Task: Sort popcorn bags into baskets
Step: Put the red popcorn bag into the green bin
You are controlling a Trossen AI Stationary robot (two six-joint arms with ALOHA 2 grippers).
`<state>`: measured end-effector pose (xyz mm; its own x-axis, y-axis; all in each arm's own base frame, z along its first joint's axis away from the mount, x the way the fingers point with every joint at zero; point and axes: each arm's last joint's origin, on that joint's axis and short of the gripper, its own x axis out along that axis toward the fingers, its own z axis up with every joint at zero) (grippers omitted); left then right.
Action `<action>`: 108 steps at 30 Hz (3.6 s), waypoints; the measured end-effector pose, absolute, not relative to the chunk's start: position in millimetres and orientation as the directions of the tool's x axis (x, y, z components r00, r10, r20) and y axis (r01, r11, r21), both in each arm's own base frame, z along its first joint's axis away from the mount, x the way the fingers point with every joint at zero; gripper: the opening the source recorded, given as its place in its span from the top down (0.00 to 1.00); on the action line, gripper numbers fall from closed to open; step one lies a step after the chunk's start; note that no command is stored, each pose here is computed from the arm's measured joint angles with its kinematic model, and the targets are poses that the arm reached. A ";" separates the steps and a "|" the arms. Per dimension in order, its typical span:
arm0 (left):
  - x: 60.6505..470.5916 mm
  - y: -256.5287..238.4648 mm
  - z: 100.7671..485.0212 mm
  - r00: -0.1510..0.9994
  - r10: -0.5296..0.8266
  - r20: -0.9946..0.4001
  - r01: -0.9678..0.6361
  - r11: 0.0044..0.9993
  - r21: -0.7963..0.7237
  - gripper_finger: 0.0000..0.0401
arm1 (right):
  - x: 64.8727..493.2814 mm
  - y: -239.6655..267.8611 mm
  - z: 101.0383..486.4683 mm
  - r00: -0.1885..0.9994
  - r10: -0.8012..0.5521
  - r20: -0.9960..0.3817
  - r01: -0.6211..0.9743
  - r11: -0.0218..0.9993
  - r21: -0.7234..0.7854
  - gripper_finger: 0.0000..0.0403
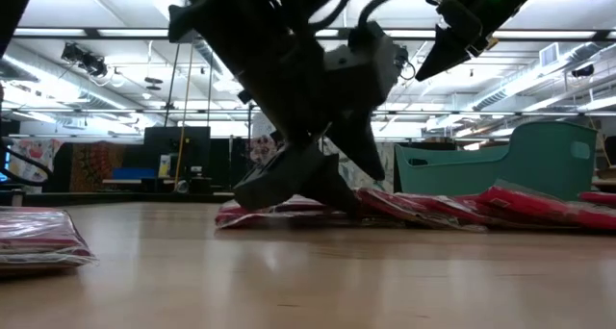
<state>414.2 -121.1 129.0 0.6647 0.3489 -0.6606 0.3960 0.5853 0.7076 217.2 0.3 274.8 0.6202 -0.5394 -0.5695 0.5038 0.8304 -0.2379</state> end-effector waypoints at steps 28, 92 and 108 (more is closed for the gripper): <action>389.7 -77.9 228.0 0.701 0.281 -0.655 0.390 0.618 0.683 0.94 | 207.6 45.6 267.5 0.661 -0.394 -0.639 0.439 0.893 -0.096 0.97; 536.9 60.9 190.4 0.960 0.189 -0.204 -0.118 0.941 0.317 0.49 | 172.5 65.9 316.0 0.833 -0.454 -0.315 0.454 0.888 -0.079 0.97; 508.0 17.8 212.0 0.832 -0.040 -0.553 0.263 0.906 0.331 0.56 | 172.8 66.5 316.1 0.840 -0.437 -0.321 0.422 0.899 -0.120 0.97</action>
<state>508.0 17.8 212.0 0.8321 -0.0395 -0.5532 0.2632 0.9061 0.3312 172.8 66.5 316.1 0.8402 -0.4370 -0.3210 0.4216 0.8988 -0.1200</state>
